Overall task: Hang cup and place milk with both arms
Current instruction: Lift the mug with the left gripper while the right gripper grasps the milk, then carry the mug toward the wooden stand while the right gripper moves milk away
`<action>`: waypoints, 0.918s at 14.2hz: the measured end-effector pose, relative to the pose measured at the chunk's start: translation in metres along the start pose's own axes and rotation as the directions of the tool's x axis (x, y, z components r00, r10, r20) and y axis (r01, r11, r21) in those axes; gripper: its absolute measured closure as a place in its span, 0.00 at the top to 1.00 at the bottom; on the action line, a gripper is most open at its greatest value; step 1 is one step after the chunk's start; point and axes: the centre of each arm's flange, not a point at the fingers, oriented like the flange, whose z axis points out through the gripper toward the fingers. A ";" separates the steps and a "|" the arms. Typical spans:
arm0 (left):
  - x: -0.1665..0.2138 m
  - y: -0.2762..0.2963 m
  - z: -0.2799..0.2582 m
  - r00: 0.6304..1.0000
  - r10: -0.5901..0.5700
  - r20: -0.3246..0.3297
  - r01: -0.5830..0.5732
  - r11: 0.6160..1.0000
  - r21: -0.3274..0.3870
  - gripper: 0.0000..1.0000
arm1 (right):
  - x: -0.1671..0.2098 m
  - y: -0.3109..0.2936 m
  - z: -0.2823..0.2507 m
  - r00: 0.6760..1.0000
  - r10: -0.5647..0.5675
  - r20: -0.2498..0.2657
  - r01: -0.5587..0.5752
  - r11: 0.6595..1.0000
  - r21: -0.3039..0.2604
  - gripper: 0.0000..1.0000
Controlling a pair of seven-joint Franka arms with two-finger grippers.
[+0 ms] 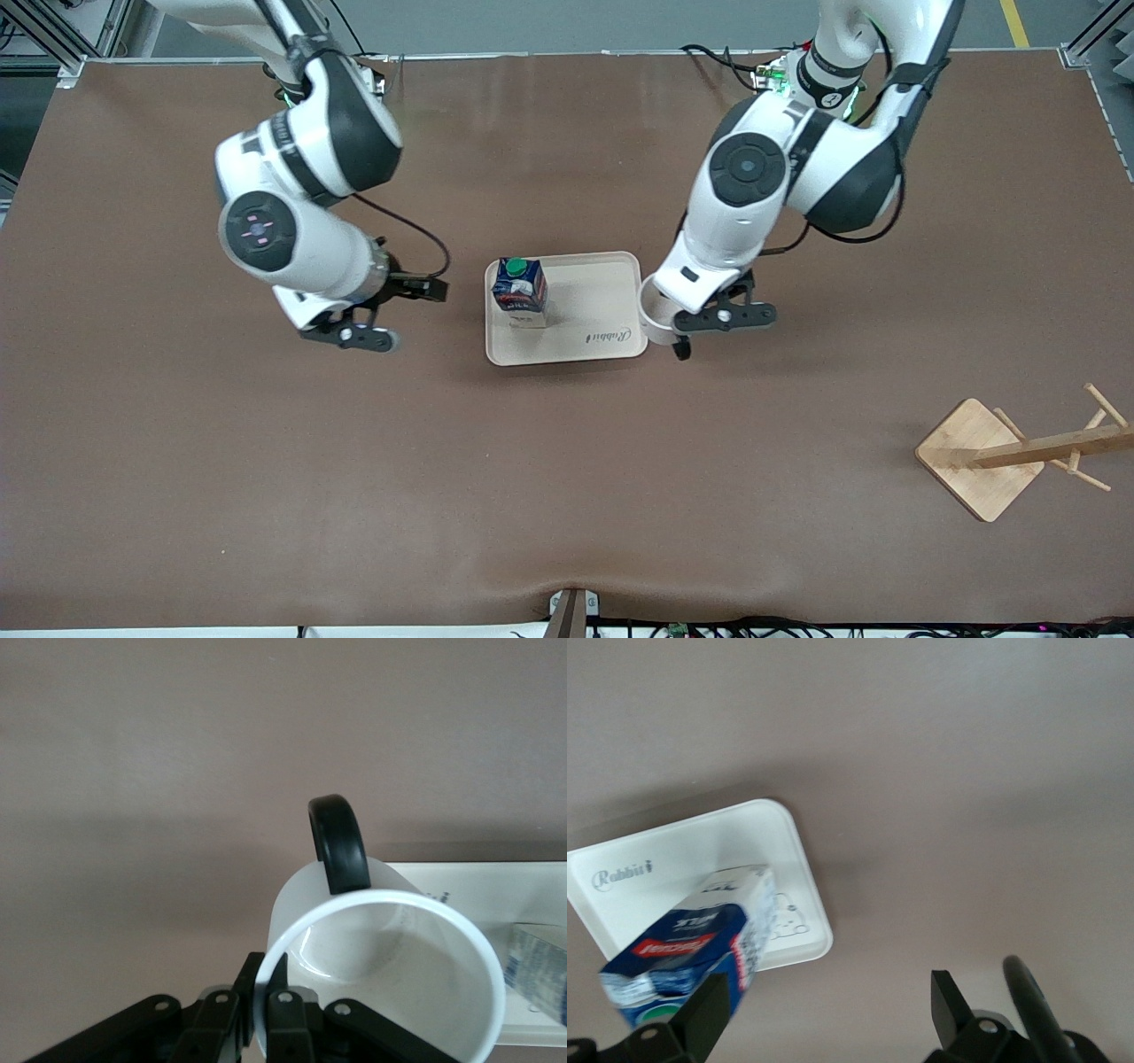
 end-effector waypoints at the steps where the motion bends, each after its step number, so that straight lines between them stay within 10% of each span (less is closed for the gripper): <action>1: 0.007 -0.013 -0.003 1.000 0.012 -0.001 -0.012 1.000 -0.001 0.07 | -0.011 -0.018 0.007 1.000 0.018 -0.014 -0.018 1.000 0.004 1.00; 13: 0.073 -0.187 -0.013 0.997 0.079 -0.007 -0.078 0.994 0.070 0.07 | -0.072 -0.107 0.107 0.991 0.109 -0.075 -0.108 0.994 0.022 1.00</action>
